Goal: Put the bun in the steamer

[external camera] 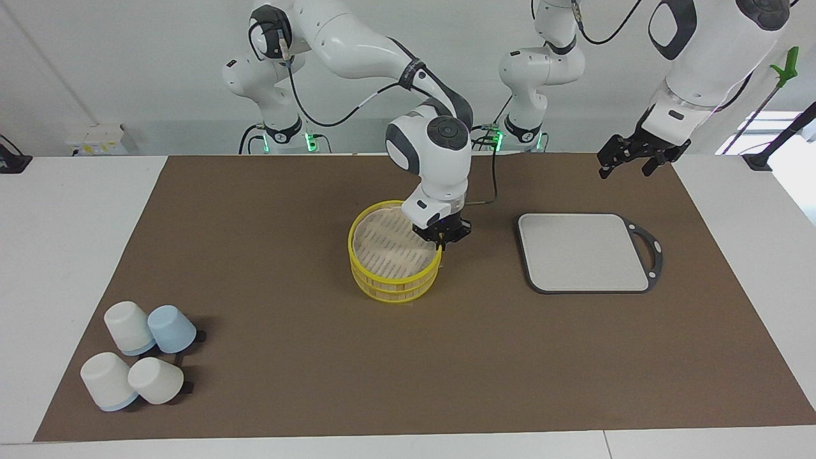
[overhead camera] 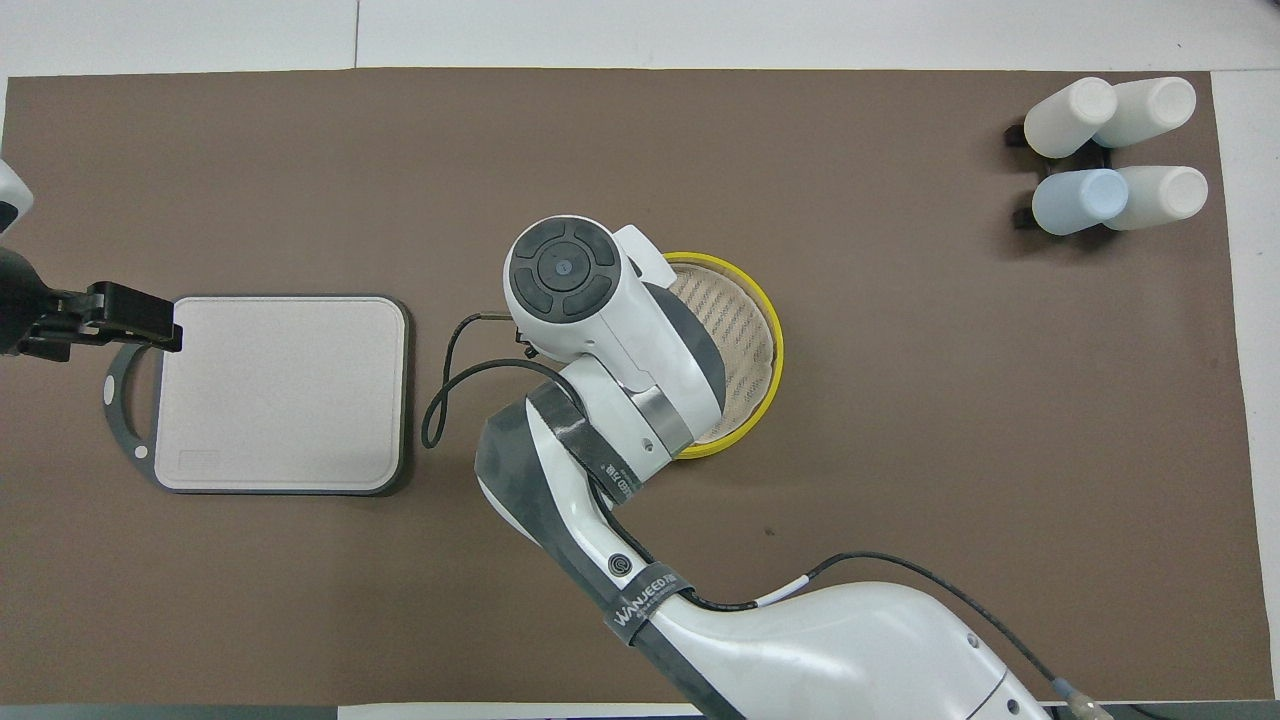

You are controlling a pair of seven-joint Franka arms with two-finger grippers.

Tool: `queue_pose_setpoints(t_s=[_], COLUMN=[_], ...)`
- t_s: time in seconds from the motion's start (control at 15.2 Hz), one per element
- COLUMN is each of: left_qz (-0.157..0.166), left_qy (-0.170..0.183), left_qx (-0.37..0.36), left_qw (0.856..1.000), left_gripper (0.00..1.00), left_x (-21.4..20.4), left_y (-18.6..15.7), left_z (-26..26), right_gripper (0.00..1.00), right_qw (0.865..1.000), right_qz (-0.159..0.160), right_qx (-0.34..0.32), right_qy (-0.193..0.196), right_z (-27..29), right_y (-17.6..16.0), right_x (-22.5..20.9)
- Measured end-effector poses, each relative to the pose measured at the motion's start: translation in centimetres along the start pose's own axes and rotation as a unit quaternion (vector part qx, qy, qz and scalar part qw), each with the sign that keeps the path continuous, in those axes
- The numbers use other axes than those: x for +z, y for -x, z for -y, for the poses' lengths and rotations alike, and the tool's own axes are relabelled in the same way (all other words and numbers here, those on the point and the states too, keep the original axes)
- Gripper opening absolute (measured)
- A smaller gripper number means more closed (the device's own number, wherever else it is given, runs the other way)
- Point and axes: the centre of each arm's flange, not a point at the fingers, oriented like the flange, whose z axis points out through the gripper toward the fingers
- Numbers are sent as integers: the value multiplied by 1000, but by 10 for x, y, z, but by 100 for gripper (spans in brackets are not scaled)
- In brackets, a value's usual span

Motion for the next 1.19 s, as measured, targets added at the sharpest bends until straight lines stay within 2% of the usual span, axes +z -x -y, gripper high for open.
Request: queue_pose_setpoints(t_s=[0.53, 0.59, 0.99, 1.12, 1.19], left_qz=[-10, -10, -10, -10, -10], left_qy=[0, 0, -1, -1, 0], left_qx=[3, 3, 3, 3, 3], left_qw=[1000, 1000, 1000, 1000, 1000], left_gripper=[100, 100, 100, 100, 100], left_x=[-10, -10, -10, -10, -10], left_y=[6, 6, 6, 6, 6], left_z=[-3, -3, -3, -3, -3], right_gripper=[8, 13, 75, 94, 100], right_qw=[1000, 1000, 999, 998, 997], right_qz=[-1, 1, 0, -17, -26], right_qx=[12, 15, 34, 54, 70], right_qy=[0, 1, 3, -9, -18], right_z=[-2, -2, -8, -27, -46], right_y=[6, 7, 5, -18, -35], right_x=[0, 2, 0, -25, -42])
